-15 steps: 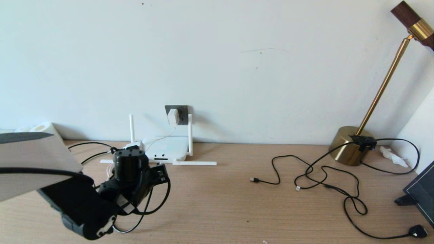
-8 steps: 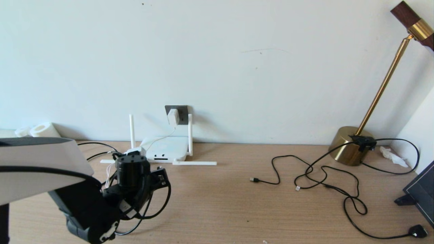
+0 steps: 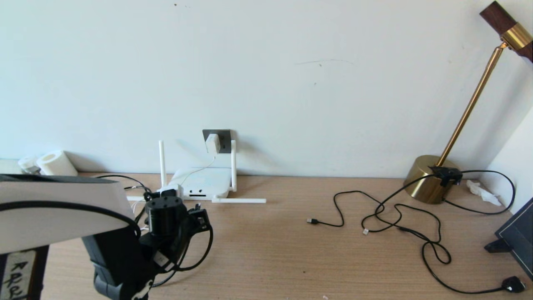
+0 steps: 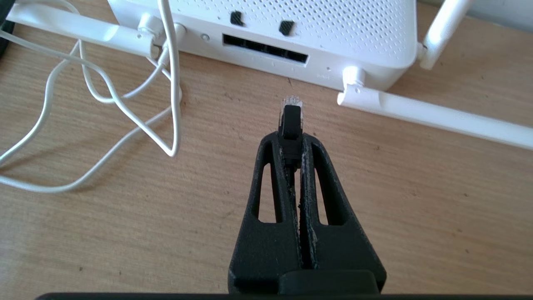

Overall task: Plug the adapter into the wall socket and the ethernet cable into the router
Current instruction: Align cable and router interface

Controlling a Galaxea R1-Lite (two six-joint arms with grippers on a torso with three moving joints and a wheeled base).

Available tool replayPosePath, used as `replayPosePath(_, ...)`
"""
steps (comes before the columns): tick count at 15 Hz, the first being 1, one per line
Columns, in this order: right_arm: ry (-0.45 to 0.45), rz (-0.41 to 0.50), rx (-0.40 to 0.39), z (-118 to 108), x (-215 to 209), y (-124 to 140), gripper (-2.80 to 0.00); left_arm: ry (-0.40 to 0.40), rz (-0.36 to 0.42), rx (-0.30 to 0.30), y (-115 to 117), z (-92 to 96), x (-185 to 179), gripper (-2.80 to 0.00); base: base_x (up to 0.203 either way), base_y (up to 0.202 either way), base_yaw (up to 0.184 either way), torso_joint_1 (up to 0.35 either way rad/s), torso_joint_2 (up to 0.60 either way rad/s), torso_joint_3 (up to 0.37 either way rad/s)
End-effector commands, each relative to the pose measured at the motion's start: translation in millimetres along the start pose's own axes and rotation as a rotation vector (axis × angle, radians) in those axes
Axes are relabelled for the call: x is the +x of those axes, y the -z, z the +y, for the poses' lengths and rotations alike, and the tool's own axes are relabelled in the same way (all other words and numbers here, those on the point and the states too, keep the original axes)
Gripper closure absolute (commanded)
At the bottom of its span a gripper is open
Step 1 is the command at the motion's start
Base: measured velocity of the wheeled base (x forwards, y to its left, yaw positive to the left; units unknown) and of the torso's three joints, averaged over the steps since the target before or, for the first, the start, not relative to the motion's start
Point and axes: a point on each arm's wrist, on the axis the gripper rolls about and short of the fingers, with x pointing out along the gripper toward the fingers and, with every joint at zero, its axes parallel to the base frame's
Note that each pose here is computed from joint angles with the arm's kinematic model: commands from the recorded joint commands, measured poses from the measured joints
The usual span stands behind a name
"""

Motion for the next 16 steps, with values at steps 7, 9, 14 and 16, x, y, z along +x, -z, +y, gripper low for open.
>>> replayPosePath(7,0.005,-0.001,0.061,0,0,0,0.0,0.002,-0.029,0.003,17,3.1,2,0.0,0.0,0.0,0.0,0.0,0.0,0.0)
replayPosePath(9,0.005,-0.001,0.061,0,0,0,0.0,-0.022,-0.028,0.0,17,5.7,2,0.0,0.0,0.0,0.0,0.0,0.0,0.0)
replayPosePath(14,0.005,-0.002,0.061,0,0,0,0.0,-0.017,-0.024,0.013,18,8.2,4,0.0,0.0,0.0,0.0,0.0,0.0,0.0)
replayPosePath(16,0.005,-0.001,0.061,0,0,0,0.0,-0.01,-0.02,0.076,17,13.4,6,0.0,0.0,0.0,0.0,0.0,0.0,0.0)
